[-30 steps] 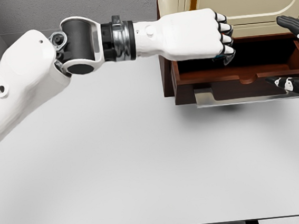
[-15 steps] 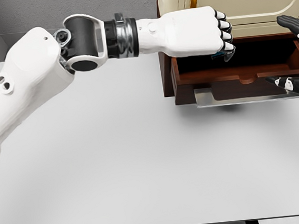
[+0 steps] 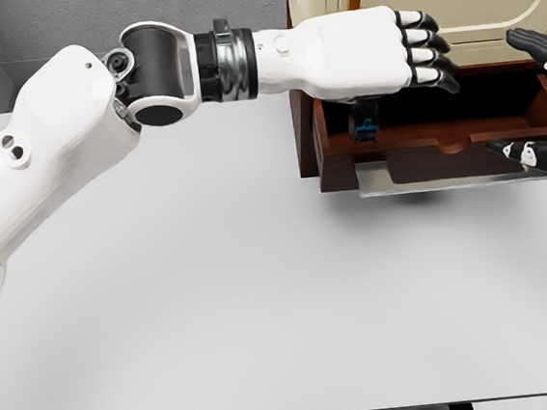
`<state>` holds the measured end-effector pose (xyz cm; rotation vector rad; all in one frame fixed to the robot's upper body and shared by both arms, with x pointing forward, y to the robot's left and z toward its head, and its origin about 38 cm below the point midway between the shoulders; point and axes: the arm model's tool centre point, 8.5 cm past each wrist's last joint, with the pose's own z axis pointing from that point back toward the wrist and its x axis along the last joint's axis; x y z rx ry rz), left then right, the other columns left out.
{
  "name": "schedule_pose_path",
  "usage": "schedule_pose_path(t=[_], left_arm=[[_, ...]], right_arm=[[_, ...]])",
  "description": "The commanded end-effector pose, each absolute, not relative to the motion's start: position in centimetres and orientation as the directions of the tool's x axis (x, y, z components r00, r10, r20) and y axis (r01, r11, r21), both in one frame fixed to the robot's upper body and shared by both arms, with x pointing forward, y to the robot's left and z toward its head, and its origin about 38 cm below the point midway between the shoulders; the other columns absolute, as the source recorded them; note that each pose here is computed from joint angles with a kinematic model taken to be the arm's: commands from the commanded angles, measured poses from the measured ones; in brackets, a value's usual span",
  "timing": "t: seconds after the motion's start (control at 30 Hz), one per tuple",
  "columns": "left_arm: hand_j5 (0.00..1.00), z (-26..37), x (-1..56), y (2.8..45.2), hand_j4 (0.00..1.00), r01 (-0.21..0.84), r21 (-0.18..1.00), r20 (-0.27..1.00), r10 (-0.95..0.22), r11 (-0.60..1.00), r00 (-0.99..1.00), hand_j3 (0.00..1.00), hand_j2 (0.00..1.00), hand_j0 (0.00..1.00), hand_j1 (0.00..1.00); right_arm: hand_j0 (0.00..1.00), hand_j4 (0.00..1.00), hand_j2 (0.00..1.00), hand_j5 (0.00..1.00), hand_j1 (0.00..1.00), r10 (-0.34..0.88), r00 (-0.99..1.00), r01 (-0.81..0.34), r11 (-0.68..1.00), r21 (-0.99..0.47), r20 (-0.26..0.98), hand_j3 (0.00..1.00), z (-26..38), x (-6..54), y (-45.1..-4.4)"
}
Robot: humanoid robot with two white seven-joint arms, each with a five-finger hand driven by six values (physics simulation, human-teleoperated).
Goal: Put the switch into the drawer with left arm, and close the drawer with right arm
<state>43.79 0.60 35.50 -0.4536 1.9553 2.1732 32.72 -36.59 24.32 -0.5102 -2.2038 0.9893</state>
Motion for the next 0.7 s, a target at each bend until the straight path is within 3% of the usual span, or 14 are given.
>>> schedule_pose_path(t=[0.0,0.33,0.5,0.67], left_arm=[[1.0,35.6,43.7,0.4,1.0,-0.331,0.937,-0.339,-0.066,-0.108,-0.938,1.0,1.0,1.0,1.0],[1.0,36.2,43.2,-1.7,1.0,-0.334,0.939,-0.338,-0.038,-0.083,-0.94,1.0,1.0,1.0,1.0],[1.0,36.6,40.5,-2.9,1.0,-0.368,0.928,-0.366,0.043,-0.057,-0.93,1.0,1.0,1.0,1.0],[1.0,37.0,39.7,-1.3,1.0,-0.377,0.925,-0.375,0.053,-0.047,-0.926,1.0,1.0,1.0,1.0]], right_arm=[[1.0,1.0,1.0,1.0,1.0,0.576,-0.706,0.078,0.641,-0.764,0.412,1.0,24.3,32.7,-36.6],[1.0,1.0,1.0,1.0,1.0,0.576,-0.707,0.079,0.641,-0.764,0.411,1.0,24.4,32.7,-36.6],[1.0,1.0,1.0,1.0,1.0,0.576,-0.707,0.079,0.641,-0.764,0.411,1.0,24.4,32.7,-36.6],[1.0,1.0,1.0,1.0,1.0,0.577,-0.705,0.08,0.642,-0.762,0.412,1.0,24.4,32.7,-36.7]])
